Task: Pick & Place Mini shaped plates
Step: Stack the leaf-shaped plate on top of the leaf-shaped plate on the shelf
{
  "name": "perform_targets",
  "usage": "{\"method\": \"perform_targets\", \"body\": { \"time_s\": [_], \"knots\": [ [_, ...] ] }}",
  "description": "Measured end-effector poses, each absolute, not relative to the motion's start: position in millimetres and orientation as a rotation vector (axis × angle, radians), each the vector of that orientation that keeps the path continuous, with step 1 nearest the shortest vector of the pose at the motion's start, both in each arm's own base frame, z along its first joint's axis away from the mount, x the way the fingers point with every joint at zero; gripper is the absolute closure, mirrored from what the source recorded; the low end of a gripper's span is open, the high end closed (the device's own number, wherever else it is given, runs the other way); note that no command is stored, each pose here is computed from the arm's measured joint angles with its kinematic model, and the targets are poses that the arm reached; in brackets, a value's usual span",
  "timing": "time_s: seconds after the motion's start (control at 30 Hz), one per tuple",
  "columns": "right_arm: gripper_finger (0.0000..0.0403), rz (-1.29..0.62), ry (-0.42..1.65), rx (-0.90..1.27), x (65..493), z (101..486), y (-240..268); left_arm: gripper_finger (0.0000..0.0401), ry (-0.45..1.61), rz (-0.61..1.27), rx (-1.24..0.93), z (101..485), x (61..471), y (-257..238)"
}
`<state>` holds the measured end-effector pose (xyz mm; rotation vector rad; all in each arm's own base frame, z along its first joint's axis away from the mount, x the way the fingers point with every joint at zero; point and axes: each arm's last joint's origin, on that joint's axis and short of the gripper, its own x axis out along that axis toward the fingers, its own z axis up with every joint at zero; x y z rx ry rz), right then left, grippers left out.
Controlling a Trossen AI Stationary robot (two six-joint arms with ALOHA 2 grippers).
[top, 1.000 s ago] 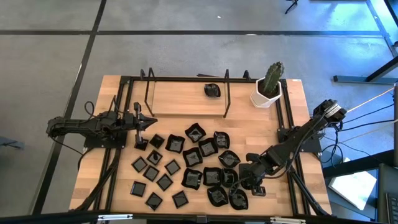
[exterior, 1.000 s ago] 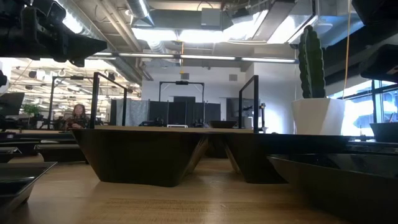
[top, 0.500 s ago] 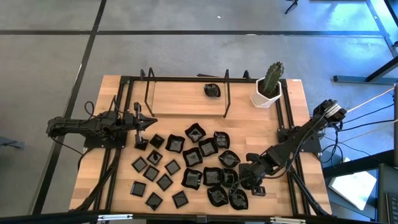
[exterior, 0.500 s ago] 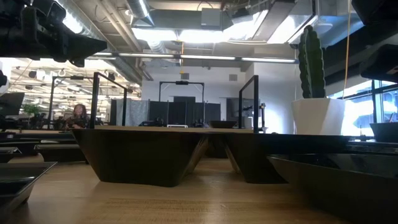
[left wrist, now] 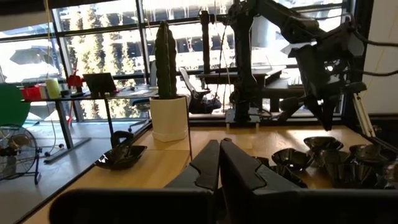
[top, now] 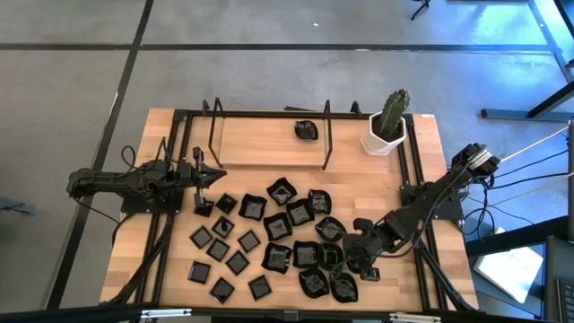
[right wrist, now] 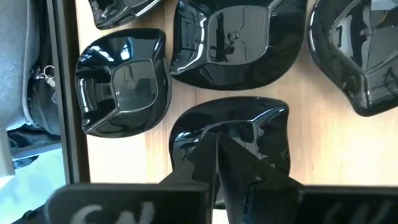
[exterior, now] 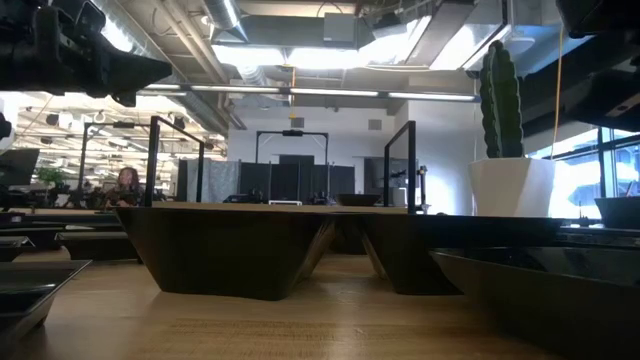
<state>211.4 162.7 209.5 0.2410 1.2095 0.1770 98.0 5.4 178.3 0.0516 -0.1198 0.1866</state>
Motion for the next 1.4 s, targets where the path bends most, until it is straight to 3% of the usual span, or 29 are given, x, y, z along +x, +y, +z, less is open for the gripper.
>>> {"method": "perform_targets", "body": {
  "time_s": [1.4],
  "knots": [
    [0.0384, 0.114, 1.161, 0.249, 213.9, 210.2, 161.8, 0.0396, -0.143, 0.184, 0.051, 180.5, 97.7, 5.3]
  ]
}}
